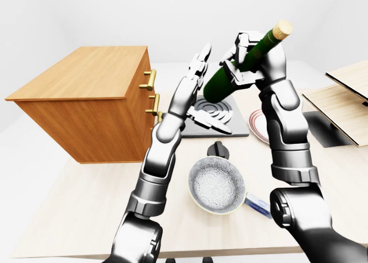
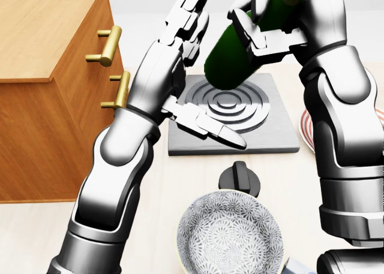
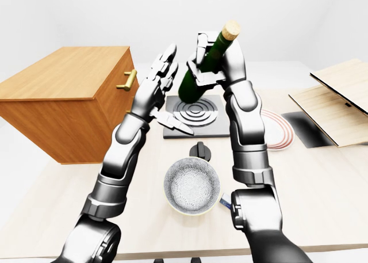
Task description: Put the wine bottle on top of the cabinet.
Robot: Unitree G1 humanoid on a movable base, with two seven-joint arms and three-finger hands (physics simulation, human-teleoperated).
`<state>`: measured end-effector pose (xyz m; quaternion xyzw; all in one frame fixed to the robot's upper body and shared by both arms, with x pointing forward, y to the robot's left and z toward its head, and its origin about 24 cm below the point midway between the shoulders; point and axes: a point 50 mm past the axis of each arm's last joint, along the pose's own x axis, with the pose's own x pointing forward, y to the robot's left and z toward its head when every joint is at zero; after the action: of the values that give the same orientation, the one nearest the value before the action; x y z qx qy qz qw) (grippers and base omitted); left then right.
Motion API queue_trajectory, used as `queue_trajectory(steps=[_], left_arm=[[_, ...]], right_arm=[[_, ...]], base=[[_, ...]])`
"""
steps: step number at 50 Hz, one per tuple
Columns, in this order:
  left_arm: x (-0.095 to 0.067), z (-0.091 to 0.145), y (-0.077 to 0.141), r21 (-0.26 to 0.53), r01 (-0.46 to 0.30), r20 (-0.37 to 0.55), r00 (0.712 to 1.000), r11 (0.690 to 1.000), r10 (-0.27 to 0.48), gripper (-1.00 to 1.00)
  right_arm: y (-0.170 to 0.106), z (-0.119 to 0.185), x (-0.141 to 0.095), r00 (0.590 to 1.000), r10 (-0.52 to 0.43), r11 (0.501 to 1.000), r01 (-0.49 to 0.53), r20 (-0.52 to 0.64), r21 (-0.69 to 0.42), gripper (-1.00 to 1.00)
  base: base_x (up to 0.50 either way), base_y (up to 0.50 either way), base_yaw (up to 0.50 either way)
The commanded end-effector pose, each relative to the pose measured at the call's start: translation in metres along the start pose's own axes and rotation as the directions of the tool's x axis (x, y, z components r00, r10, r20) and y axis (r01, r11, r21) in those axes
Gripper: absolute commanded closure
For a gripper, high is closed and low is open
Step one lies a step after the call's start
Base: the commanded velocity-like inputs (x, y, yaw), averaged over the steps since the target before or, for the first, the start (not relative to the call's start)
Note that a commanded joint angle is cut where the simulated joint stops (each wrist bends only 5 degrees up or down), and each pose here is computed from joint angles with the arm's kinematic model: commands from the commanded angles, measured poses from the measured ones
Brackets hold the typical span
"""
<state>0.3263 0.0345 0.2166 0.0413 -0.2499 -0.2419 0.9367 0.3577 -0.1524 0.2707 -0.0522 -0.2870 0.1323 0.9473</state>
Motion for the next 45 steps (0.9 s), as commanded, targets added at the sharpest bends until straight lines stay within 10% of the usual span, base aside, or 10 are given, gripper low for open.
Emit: queue_trajectory(steps=[1,21,45], left_arm=[[0.003,-0.013,-0.002,-0.005,0.013,-0.057,0.998,1.000,-0.013,-1.00],[0.038,-0.001,0.012,0.023,0.040,-0.075,0.996,0.999,-0.038,-1.00],[0.036,-0.023,-0.001,-0.014,0.052,-0.160,0.986,0.999,-0.054,-1.00]], right_arm=[[0.003,0.002,0.004,0.999,-0.046,0.997,0.044,0.018,0.070,1.00],[0.013,-0.005,0.010,1.000,-0.005,0.996,0.007,-0.013,0.092,1.00],[0.016,-0.007,0.009,1.000,0.001,0.994,0.001,-0.016,0.108,1.00]], base=[[0.00,0.00,0.00],[0.00,0.00,0.00],[0.00,0.00,0.00]])
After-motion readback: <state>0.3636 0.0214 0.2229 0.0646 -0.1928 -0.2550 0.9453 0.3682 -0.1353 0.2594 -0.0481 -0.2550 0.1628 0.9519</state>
